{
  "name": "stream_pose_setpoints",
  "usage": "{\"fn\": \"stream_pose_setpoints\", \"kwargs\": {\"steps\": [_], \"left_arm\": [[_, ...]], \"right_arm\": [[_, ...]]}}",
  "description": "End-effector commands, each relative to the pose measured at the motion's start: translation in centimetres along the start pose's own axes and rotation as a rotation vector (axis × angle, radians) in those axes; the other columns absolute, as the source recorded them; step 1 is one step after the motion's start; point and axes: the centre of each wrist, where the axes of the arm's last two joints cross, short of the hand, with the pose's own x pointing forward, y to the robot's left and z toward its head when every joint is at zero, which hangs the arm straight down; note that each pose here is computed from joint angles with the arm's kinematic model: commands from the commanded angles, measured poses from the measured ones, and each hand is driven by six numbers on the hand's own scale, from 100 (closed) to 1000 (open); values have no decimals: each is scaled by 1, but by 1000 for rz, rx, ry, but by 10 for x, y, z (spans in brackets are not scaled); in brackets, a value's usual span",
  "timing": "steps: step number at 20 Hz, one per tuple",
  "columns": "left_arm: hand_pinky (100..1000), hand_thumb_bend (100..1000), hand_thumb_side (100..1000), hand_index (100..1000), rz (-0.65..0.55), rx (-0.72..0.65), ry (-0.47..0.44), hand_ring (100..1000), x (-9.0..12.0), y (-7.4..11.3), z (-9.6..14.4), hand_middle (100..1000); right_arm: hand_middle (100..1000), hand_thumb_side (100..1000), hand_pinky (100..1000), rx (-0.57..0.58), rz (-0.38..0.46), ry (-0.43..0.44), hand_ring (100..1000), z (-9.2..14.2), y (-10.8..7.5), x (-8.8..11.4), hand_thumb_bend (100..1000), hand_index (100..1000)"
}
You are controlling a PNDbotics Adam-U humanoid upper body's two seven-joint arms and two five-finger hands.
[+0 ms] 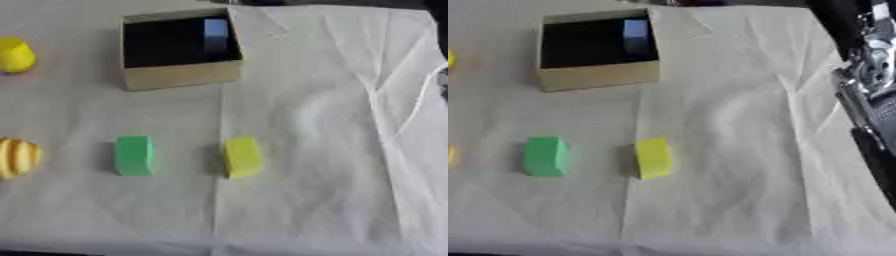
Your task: Pick up objects on the table and place them in the box.
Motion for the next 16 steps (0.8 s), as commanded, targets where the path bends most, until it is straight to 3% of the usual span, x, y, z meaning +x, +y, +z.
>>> {"fn": "stream_pose_setpoints", "kwargs": {"steps": [1,4,10,16], "left_arm": [[684,358,614,877,-4,-12,-32,787,7,2,-5,737],[684,357,613,877,-5,-17,-31,787,7,2,-5,737],[684,358,614,876,-8,-30,-28,787,6,1,-5,737],[685,356,614,875,-6,-46,-27,788,6,0,-5,737]], "right_arm": [[778,546,773,82,123,-94,757,-12,-8,15,100,860],[802,511,788,236,286,-182,783,-23,-8,27,100,871],[831,525,804,514,593,-296,816,-44,-9,53,199,888],[841,537,808,729,688,-330,831,-50,6,67,246,903]]}}
